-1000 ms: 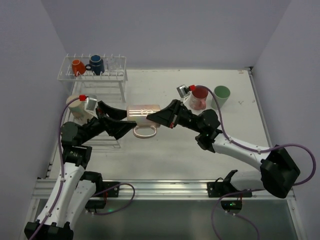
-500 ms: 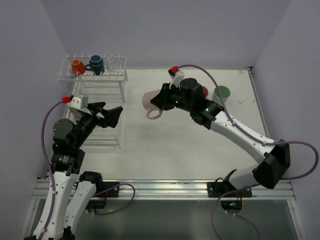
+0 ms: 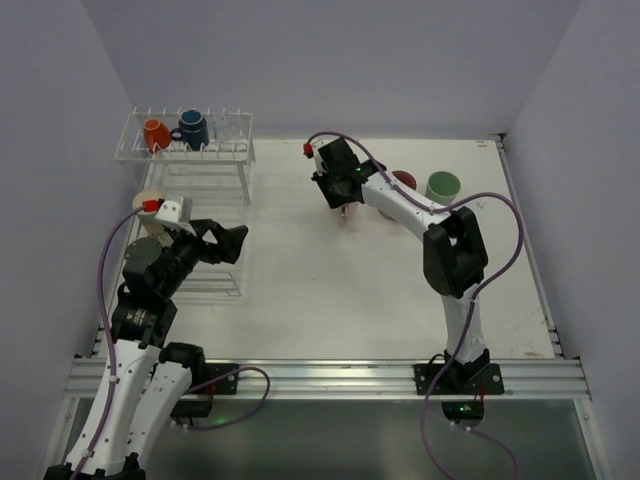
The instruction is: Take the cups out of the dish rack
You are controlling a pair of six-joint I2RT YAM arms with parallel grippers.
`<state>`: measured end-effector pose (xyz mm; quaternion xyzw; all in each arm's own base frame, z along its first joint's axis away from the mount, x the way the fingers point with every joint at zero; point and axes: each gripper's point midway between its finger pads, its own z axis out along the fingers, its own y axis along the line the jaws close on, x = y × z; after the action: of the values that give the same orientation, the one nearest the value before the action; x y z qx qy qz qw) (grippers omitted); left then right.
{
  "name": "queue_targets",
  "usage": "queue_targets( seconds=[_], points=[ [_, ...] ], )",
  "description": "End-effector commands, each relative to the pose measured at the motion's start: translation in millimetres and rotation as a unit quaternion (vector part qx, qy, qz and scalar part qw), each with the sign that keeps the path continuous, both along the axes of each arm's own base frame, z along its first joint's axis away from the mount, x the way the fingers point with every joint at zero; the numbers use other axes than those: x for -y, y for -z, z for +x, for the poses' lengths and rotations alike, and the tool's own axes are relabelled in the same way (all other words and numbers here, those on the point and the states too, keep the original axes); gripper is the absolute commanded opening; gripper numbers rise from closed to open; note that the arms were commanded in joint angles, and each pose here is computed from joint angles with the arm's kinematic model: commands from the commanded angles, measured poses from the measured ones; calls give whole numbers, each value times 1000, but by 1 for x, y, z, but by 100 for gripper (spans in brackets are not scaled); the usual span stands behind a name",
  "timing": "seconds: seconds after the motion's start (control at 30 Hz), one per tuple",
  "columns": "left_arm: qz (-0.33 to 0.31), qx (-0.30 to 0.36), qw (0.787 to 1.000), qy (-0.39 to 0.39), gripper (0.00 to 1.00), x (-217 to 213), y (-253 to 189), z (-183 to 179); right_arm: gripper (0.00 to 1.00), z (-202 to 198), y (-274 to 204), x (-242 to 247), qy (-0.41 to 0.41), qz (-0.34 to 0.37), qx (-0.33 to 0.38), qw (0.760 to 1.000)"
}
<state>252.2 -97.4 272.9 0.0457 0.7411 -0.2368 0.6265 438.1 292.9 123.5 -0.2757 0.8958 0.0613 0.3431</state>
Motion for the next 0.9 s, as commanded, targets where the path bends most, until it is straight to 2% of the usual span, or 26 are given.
queue_targets(
  seconds=[0.0,0.2,0.43,0.87],
  points=[
    [15,5,1000,-9,100,-3,-4,3,0,36,-54,11,-19,-14,87,996],
    [18,-4,1000,-15,100,-4,0,5,0,46,-21,19,-27,-47,69,996],
    [22,-10,999,-29,100,-8,3,9,2,46,-5,17,-38,-47,52,997],
    [36,-23,993,-113,100,-39,7,19,12,27,-36,21,-49,-30,49,997]
  ],
)
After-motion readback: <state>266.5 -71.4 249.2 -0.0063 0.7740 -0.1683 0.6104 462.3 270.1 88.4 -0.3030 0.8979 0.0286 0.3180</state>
